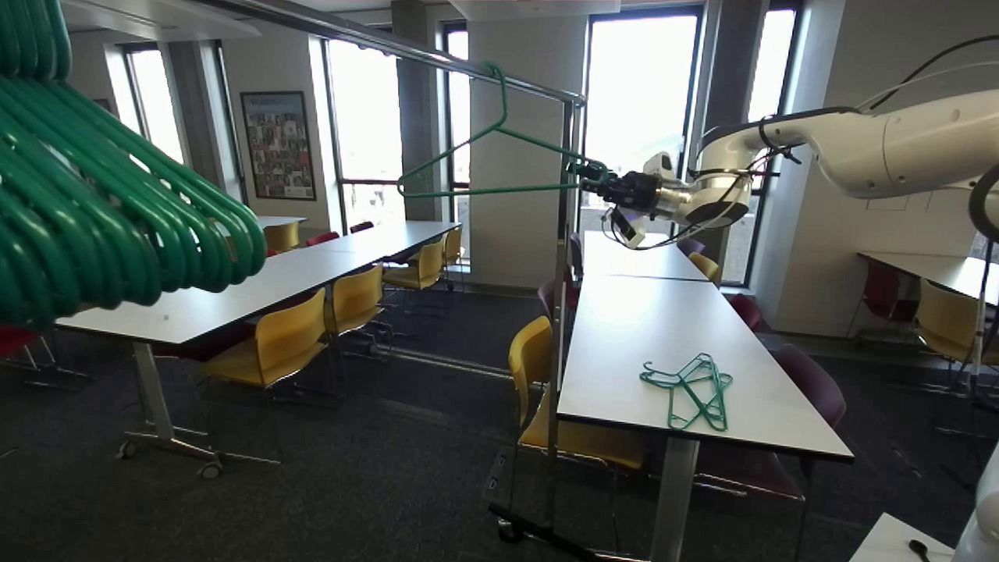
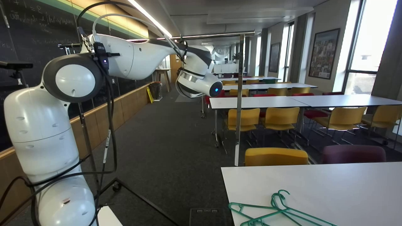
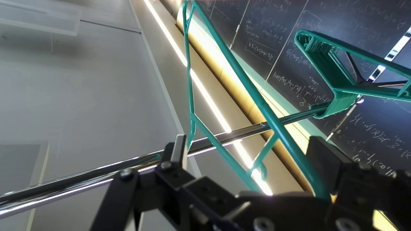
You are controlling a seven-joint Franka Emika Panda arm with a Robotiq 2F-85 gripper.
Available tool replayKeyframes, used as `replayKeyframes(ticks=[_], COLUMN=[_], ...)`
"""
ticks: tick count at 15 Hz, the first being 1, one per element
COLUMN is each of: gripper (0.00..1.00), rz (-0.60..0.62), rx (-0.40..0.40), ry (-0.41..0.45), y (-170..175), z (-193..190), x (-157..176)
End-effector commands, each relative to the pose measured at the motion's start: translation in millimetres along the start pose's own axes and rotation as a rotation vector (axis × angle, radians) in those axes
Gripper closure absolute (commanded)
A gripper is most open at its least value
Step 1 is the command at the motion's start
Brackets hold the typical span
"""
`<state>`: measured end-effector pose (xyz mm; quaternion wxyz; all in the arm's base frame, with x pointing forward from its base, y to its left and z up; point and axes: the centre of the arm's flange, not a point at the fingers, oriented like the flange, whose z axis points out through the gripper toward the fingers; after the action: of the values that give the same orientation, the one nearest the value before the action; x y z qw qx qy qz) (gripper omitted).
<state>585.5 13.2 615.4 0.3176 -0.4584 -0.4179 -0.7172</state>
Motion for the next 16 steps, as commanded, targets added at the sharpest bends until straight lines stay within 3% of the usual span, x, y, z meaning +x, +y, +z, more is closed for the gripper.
replayKeyframes(ticks=[1, 2, 3, 4, 6, 7, 11, 12, 13, 14, 16], gripper=[0.0, 0.0, 0.25, 0.26, 0.4, 0.11, 0.0, 0.3, 0.26, 0.28, 0.43], rz=[0.02, 0.019, 0.017, 0.018, 0.019, 0.02, 0.021, 0.019, 0.018, 0.019, 0.02], rx=[-0.037, -0.039, -0.038, -0.041, -0.037, -0.032, -0.017, -0.014, -0.009, -0.006, -0.004], ry=[0.03, 0.03, 0.033, 0.03, 0.031, 0.033, 0.039, 0.04, 0.043, 0.044, 0.046], y=[-12.4, -12.9, -13.4, -13.9, -16.0, -16.6, -17.3, -17.5, -17.7, -18.0, -18.0], z=[-17.9, -19.9, -21.3, -21.9, -21.2, -20.8, -18.3, -18.1, -17.7, -17.3, -17.5], x=[13.1, 13.1, 13.2, 14.0, 15.5, 15.9, 17.6, 17.8, 18.2, 18.5, 18.5])
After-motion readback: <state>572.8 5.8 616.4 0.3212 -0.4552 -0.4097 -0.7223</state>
